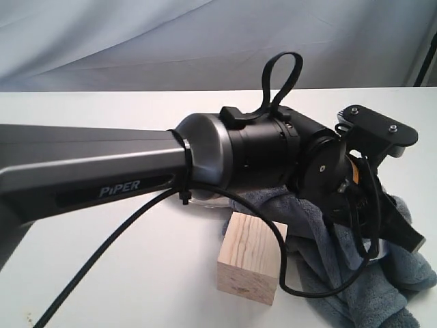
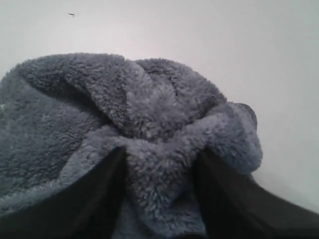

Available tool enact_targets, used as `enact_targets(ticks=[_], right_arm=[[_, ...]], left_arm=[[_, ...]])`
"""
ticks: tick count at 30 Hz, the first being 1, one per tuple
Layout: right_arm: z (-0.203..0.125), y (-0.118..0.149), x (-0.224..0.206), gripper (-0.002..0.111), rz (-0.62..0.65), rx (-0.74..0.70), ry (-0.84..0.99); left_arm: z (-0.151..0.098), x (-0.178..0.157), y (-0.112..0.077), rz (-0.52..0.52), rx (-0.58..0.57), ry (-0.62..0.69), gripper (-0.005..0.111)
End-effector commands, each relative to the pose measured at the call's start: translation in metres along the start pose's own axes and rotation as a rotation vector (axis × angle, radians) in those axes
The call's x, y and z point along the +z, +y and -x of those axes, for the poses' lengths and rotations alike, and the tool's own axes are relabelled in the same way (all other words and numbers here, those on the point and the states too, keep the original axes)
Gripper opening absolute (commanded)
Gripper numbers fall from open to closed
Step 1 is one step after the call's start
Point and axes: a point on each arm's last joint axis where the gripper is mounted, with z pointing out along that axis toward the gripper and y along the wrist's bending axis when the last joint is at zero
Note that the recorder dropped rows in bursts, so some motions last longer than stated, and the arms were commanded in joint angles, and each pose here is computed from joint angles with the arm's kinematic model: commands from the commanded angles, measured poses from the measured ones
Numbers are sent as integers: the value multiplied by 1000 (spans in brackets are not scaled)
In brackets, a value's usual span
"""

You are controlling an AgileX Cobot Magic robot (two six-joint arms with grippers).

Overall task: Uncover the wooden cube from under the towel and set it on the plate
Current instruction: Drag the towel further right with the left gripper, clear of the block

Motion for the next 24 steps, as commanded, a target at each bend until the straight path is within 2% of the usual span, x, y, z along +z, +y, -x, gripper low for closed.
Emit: enact_targets(ticks=[1, 4, 6, 11, 16, 18, 20, 22, 24], right_arm=[[-2, 0, 0, 3, 1, 9, 8], [-2, 0, 0, 3, 1, 9, 8], [-2, 0, 0, 3, 1, 9, 8], [-2, 0, 0, 3, 1, 9, 8], [-2, 0, 0, 3, 1, 9, 8], [-2, 0, 0, 3, 1, 9, 8], [-2, 0, 0, 3, 1, 9, 8], [-2, 0, 0, 3, 1, 9, 8], [-2, 0, 0, 3, 1, 9, 8]], left_arm=[[7, -13, -4, -6, 18, -18, 75], [6, -19, -5, -8, 19, 7, 93], [6, -25, -6, -9, 14, 25, 98], [8, -46, -7, 3, 43, 65, 98], [15, -70, -1, 100, 146, 60, 98], [16, -78, 6, 163, 79, 59, 98], [15, -84, 18, 258, -158, 58, 98], [12, -85, 28, 330, -303, 68, 98], [10, -82, 33, 346, -311, 86, 98]])
